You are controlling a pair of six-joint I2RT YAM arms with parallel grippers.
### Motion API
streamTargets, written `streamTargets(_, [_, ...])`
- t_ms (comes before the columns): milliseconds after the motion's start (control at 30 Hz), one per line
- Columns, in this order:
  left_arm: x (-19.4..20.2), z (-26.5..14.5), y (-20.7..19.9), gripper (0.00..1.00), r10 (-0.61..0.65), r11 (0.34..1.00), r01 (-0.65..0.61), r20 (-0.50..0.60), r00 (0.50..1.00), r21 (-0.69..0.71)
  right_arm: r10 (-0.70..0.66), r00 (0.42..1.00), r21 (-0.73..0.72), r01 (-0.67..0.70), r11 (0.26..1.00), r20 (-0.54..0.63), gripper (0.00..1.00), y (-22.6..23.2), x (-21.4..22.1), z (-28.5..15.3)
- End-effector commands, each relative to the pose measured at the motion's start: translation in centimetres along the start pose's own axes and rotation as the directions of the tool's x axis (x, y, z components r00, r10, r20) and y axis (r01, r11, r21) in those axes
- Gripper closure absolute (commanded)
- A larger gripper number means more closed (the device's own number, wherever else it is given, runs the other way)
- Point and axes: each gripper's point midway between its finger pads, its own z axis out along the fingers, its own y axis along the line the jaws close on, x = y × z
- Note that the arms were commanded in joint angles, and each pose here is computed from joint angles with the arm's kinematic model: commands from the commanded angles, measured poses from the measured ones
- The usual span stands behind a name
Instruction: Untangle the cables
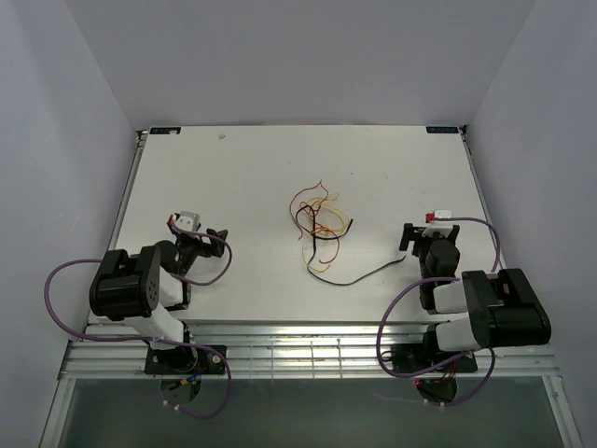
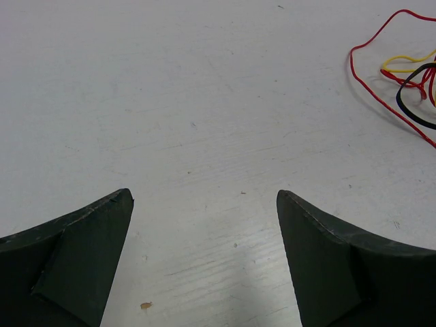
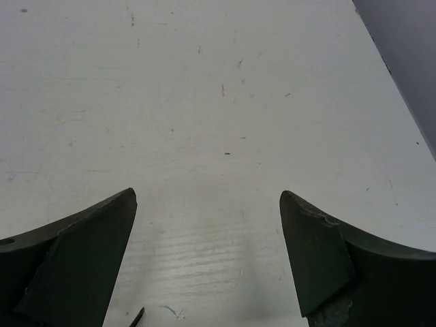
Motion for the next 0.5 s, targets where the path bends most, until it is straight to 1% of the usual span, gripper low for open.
streamTargets(0, [-1.5,0.3,-0.2,0.02,0.032,0.999,-0.033,0.045,0.998,0.018,0.021,1.0,0.087,-0.022,0.996,0.018,0.09,-1.5,-3.0,1.0])
streamTargets(33, [-1.4,0.3,-0.3,0.02,0.031,0.999,-0.032,0.044,0.999,0.02,0.037,0.998,0.099,-0.041,0.994,0.041,0.1,-1.7,-5.8,2.3])
streamTargets(67, [-1.5,0.3,-0.2,0.02,0.032,0.999,-0.032,0.048,0.998,0.018,0.034,0.999,0.102,-0.037,0.994,0.031,0.1,-1.8,-6.9,2.6])
streamTargets(100, [-1.5,0.3,-0.1,0.02,0.036,0.999,-0.037,0.048,0.998,0.009,0.018,1.0,0.082,-0.017,0.996,-0.017,0.1,-1.5,-7.1,2.6])
streamTargets(133, [-1.5,0.3,-0.1,0.02,0.044,0.999,-0.044,0.048,0.998,0.004,0.009,1.0,0.05,-0.008,0.999,-0.021,0.1,-1.1,-8.3,3.0])
streamTargets(167, [-1.6,0.1,-0.3,0.02,0.041,0.999,-0.042,0.055,0.998,0.008,0.013,0.999,-0.041,-0.011,0.999,0.037,0.1,0.3,-12.6,3.9])
streamTargets(200, [-2.2,0.1,0.4,0.02,0.025,0.999,-0.023,0.075,0.997,-0.031,0.013,0.999,-0.104,-0.016,0.994,-0.036,0.1,1.5,-12.2,3.9])
streamTargets(233, [-3.4,0.3,-0.2,0.02,0.054,0.998,-0.055,0.097,0.994,0.008,0.028,0.999,-0.175,-0.036,0.984,-0.045,0.1,2.7,-13.7,4.0])
streamTargets(267, [-2.3,0.2,-0.1,0.02,0.009,1.0,-0.009,0.028,1.0,0.003,0.051,0.999,-0.348,-0.043,0.937,0.015,0.1,5.6,-18.9,3.8])
streamTargets(300, [-4.8,1.3,0.8,0.02,0.005,1.0,-0.004,0.052,0.999,-0.014,0.059,0.995,-0.431,-0.087,0.898,-0.078,0.1,7.4,-18.4,3.5])
streamTargets(333, [-3.4,1.3,1.4,0.02,-0.046,0.998,0.042,-0.07,0.996,-0.046,0.09,0.99,-0.521,-0.134,0.843,-0.111,0.06,9.4,-19.8,2.8])
streamTargets(367, [-6.6,1.9,2.0,0.02,-0.009,0.998,0.007,-0.036,0.999,-0.062,0.105,0.988,-0.536,-0.149,0.831,-0.113,0.0,10.2,-22.6,3.7])
streamTargets(400, [-11.4,3.4,3.6,0.02,0.089,0.992,-0.087,0.021,0.996,-0.095,0.082,0.984,-0.558,-0.157,0.815,-0.157,0.02,12.6,-22.5,3.3])
streamTargets(433, [-11.2,3.6,3.9,0.02,0.113,0.988,-0.118,-0.047,0.992,-0.097,0.026,0.968,-0.471,-0.144,0.87,-0.248,0.04,12.3,-20.6,3.6])
streamTargets(467, [-11.9,4.2,4.4,0.02,0.165,0.98,-0.171,-0.069,0.984,-0.102,-0.036,0.951,-0.455,-0.113,0.883,-0.306,0.02,13.6,-18.6,4.4])
